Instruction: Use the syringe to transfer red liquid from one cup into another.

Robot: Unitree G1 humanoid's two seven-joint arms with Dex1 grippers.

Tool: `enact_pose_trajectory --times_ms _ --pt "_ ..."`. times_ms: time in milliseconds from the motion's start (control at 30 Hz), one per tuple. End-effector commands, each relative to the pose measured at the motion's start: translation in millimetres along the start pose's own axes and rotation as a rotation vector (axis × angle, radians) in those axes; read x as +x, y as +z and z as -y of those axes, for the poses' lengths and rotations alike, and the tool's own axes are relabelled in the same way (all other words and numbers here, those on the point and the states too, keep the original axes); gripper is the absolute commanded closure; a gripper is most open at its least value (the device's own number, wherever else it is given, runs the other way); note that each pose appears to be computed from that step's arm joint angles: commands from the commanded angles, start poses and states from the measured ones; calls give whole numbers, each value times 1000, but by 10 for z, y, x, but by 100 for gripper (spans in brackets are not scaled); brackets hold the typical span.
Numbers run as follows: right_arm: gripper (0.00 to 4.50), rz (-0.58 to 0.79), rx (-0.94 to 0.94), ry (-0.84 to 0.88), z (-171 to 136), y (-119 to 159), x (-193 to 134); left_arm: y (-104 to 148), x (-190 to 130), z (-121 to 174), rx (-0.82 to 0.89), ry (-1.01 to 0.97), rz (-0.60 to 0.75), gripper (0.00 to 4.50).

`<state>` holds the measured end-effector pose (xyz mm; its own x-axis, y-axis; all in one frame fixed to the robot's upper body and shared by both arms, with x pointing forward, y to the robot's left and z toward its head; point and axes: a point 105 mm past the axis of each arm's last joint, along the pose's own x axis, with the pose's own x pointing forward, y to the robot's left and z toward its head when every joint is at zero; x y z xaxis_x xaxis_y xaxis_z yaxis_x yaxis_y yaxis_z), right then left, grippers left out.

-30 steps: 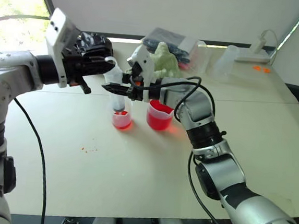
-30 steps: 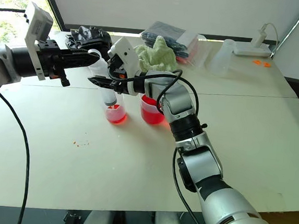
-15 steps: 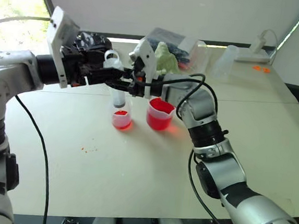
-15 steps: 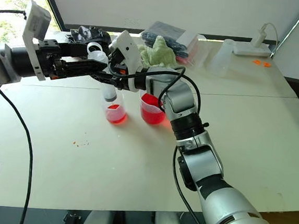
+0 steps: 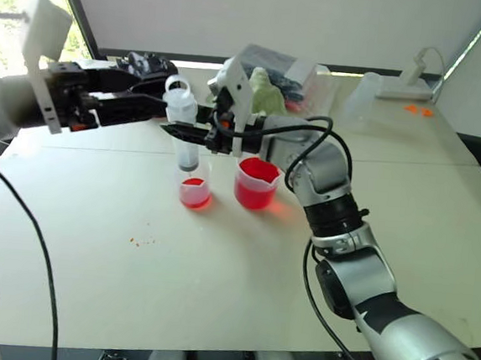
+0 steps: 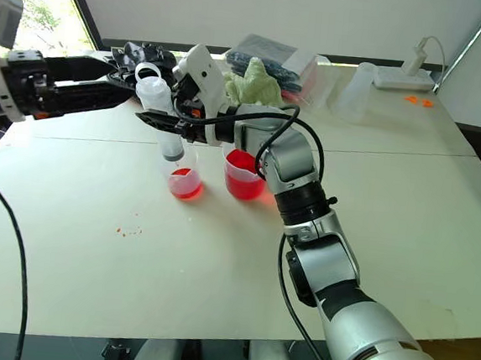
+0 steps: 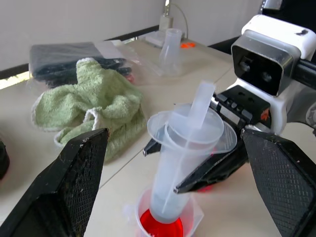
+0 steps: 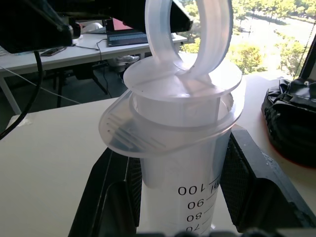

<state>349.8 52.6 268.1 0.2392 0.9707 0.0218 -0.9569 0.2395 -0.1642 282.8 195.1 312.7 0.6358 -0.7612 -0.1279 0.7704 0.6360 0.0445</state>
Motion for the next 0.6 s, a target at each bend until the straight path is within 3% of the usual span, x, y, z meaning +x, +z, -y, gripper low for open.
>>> enact_pose_trajectory --times_ms 33,200,433,533,600 --pt "282 80 -33 17 -21 272 -20 -150 -106 84 43 7 -63 5" --pt "282 106 -27 12 3 373 -42 -423 -266 85 31 37 -137 5" --pt "282 108 -1 14 3 430 -66 -489 -211 59 37 56 -117 5" --pt "282 46 -87 54 -83 305 -74 -477 -184 42 42 58 -108 5" --pt "282 79 -17 31 -31 406 -94 -470 -169 34 43 57 -103 5"
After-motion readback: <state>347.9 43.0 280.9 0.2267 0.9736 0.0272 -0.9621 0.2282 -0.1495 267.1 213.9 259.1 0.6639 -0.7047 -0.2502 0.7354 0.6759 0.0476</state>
